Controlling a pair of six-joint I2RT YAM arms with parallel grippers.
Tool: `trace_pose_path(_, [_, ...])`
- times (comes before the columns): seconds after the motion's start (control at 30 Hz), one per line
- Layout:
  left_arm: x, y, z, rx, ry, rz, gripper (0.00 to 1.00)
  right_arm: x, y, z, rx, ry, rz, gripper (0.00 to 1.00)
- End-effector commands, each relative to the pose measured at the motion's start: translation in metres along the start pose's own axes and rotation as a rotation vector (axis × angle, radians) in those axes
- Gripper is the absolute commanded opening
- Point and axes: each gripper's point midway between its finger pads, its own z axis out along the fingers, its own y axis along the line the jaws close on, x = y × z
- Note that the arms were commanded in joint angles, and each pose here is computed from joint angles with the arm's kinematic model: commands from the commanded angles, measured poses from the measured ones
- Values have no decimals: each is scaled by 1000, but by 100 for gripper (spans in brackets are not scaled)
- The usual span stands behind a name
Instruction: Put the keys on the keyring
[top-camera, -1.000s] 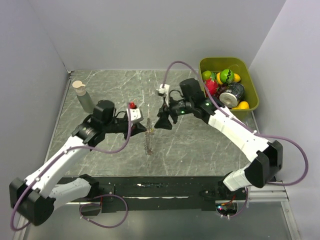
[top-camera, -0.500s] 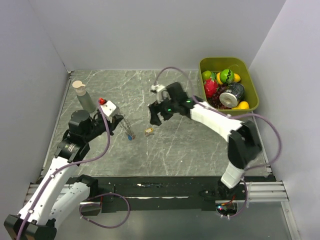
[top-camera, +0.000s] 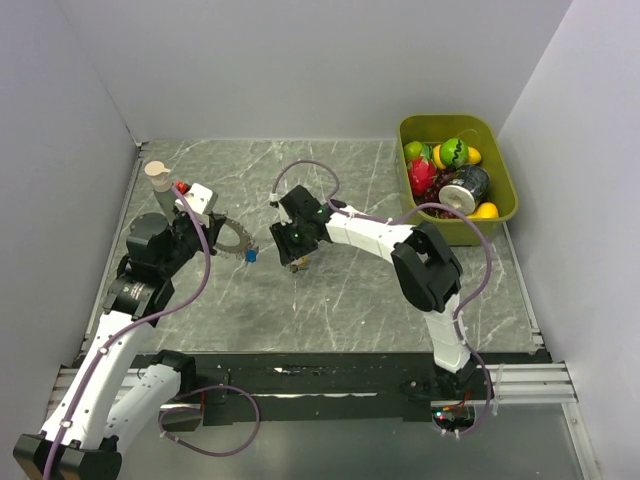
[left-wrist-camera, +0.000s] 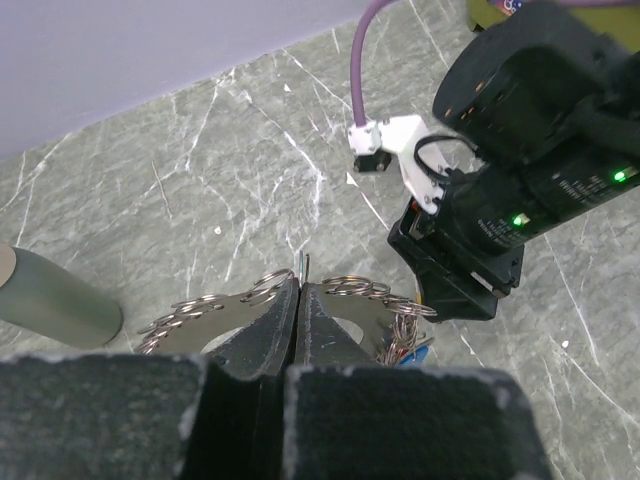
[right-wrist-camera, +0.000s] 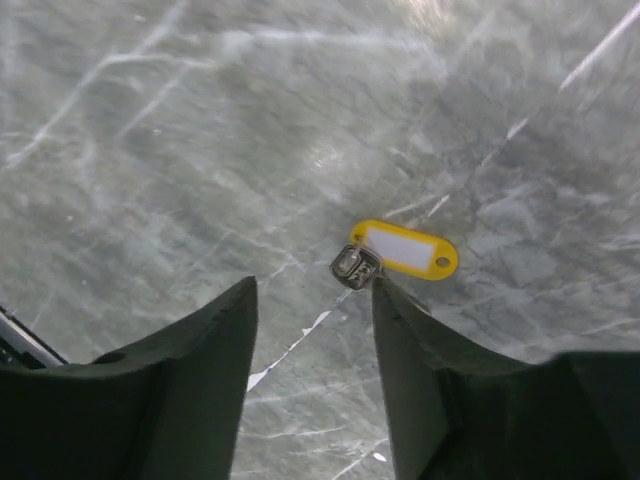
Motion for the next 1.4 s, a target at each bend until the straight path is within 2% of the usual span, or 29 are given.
trace_pose_path(0.0, [-35,4,-2,-13,-119,14,1,-2,-3,5,43,-6,55,52])
trace_pose_path(0.1, [-32,1,-1,4,-116,18,1,1,-10,14,63,0,65,51])
trace_pose_path(0.2, [-31,-1,-1,16,-120,18,1,2,-7,16,46,-7,64,41])
trace_pose_path(0.57, [-27,-5,0,36,-113,15,1,11,-8,31,40,37,75,35])
trace_pose_path(0.67, [-27,-5,-1,34,-116,16,1,15,-9,37,34,45,76,25])
trace_pose_path(0.7, [-28,-4,-1,32,-119,17,1,17,-9,36,30,41,71,13])
trace_pose_path(0.77, [-28,-5,-2,35,-119,18,1,12,-8,34,31,18,69,2])
trace_pose_path(0.8, [-28,-5,-2,36,-119,20,1,12,-7,30,26,11,63,0])
trace_pose_path(1.13, [-27,-16,-5,98,-127,53,1,-13,-6,-15,27,-146,-15,0])
trace_pose_path(1.37, [-22,-38,-5,235,-119,94,1,-33,3,-68,-106,-265,-53,0])
